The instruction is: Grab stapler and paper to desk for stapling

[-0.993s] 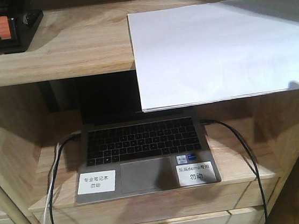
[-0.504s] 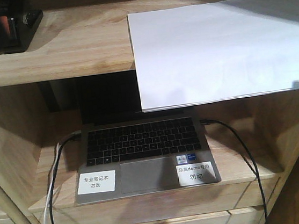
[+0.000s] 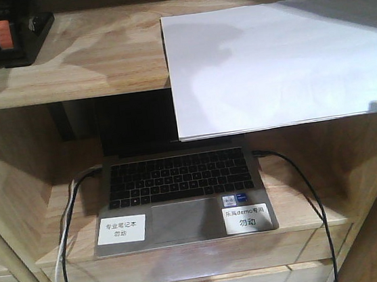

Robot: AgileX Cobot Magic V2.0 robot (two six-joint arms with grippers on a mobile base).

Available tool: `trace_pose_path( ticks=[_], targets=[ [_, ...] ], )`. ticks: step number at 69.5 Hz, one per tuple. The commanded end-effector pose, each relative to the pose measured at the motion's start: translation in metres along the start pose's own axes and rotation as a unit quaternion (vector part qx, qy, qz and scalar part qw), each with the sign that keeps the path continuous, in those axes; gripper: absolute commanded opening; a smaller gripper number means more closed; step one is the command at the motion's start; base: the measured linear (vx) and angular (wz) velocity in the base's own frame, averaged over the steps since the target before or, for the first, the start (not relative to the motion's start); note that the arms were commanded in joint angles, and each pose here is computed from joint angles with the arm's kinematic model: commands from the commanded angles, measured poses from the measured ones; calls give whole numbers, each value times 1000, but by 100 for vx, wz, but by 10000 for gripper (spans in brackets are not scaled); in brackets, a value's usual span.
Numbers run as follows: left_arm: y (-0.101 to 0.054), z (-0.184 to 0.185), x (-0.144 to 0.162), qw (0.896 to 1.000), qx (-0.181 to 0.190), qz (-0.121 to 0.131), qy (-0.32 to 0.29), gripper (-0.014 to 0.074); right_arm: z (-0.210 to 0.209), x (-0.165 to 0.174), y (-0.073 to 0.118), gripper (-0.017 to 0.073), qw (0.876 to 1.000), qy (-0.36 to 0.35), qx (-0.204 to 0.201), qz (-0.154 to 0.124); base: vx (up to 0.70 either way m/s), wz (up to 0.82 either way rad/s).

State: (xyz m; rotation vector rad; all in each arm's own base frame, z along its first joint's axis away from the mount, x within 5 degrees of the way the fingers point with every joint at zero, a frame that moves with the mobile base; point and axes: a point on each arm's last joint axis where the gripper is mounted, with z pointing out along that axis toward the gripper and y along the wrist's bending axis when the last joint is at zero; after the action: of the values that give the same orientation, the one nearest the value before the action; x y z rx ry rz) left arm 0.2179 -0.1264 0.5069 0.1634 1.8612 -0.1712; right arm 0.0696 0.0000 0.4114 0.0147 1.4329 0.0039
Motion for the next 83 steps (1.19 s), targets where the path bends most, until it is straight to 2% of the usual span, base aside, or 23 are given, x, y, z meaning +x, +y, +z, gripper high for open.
trace_pose_path(
  ticks=[1, 8, 17, 34, 45, 54, 83],
  targets=[
    [5, -7, -18, 999, -31, -6, -25, 608, 2, -15, -1, 346, 999, -43, 4, -2, 0, 0],
    [6, 4, -19, 998, -70, 0, 3, 607, 2, -15, -1, 346, 999, -43, 4, -2, 0, 0],
    [5, 12, -24, 995, -101, -4, 21, 608, 2, -15, -1, 346, 999, -43, 4, -2, 0, 0],
    [3, 23, -35, 992, -124, -13, 27, 606, 2, -15, -1, 346, 999, -43, 4, -2, 0, 0],
    [10, 32, -33, 988, -146, -16, 40, 606, 2, -15, -1, 346, 999, -43, 4, -2, 0, 0],
    [15, 42, -30, 986, -155, -22, 51, 606, 2, -15, -1, 346, 999, -42, 4, -2, 0, 0],
    [24, 76, -23, 986, -146, -36, 68, 590, 2, -14, -1, 346, 999, -42, 4, -2, 0, 0]
  ],
)
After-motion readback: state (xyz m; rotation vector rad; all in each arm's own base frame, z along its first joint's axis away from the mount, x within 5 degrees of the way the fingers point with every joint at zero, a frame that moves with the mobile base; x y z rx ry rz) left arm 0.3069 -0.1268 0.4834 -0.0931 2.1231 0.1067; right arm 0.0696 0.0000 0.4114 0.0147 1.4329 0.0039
